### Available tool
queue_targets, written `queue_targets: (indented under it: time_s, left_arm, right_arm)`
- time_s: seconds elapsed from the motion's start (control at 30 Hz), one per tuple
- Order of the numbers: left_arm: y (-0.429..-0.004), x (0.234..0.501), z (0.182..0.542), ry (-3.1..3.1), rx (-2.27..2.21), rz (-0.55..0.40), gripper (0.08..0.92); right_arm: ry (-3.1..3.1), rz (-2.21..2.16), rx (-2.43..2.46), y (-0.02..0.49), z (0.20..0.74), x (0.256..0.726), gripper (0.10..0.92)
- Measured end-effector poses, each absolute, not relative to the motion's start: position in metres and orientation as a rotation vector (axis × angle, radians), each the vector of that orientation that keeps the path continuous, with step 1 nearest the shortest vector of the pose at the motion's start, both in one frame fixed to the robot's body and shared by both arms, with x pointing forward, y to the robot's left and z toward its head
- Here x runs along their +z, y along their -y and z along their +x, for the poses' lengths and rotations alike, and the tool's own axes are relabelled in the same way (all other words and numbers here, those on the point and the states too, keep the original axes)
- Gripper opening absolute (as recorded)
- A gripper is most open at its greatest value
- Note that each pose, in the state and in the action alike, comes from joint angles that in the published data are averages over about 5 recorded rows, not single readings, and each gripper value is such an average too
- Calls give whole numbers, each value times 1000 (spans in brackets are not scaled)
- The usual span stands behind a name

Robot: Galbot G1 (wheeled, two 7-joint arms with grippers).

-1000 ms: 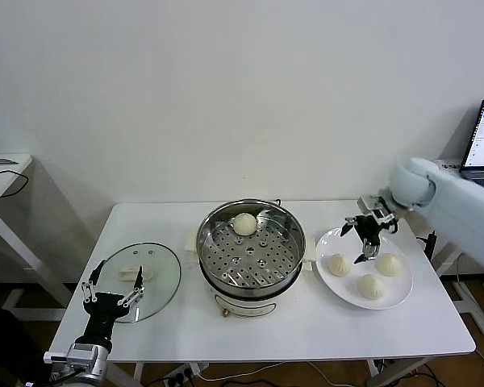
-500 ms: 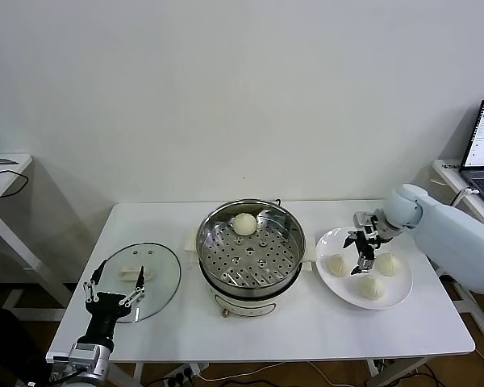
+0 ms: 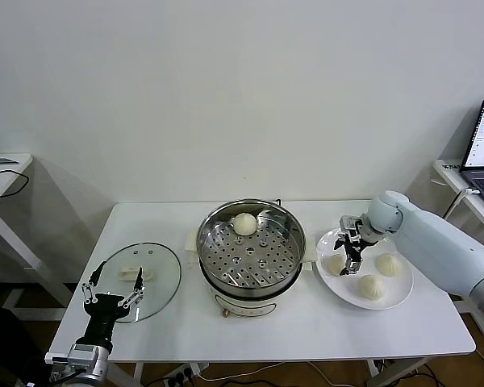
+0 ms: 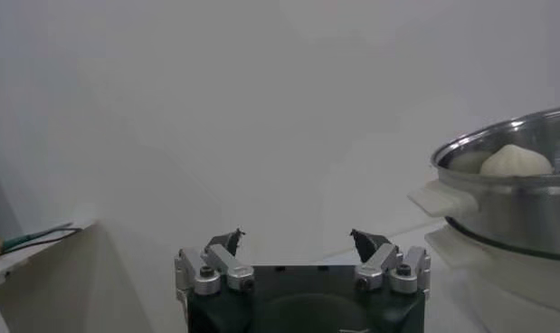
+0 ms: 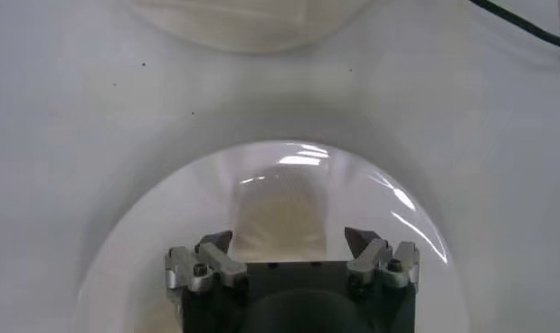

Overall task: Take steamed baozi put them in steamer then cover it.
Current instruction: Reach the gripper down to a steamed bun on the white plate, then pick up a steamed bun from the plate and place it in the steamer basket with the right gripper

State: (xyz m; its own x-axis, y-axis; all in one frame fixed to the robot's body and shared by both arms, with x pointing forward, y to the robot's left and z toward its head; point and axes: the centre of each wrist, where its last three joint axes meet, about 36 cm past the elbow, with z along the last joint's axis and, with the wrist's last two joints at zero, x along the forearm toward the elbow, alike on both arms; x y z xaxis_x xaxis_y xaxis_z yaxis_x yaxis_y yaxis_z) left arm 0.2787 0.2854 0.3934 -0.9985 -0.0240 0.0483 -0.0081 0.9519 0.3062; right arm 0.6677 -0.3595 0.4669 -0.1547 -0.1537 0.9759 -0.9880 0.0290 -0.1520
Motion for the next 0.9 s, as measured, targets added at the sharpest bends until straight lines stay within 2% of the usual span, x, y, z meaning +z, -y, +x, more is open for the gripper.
queue_targets:
  time_s: [0.13, 0.5, 0.9]
  left_arm:
    - [-285, 393, 279, 3053, -475, 24, 823]
    - [-284, 392, 279, 3052, -474, 27, 823]
    - [-281, 396, 279, 3061, -474, 23, 823]
  right_arm:
    - [1441, 1232, 1230, 359, 669, 463, 798]
    - [1436, 1225, 1225, 362, 669, 461, 647]
    - [1452, 1212, 1207, 376, 662, 483, 636]
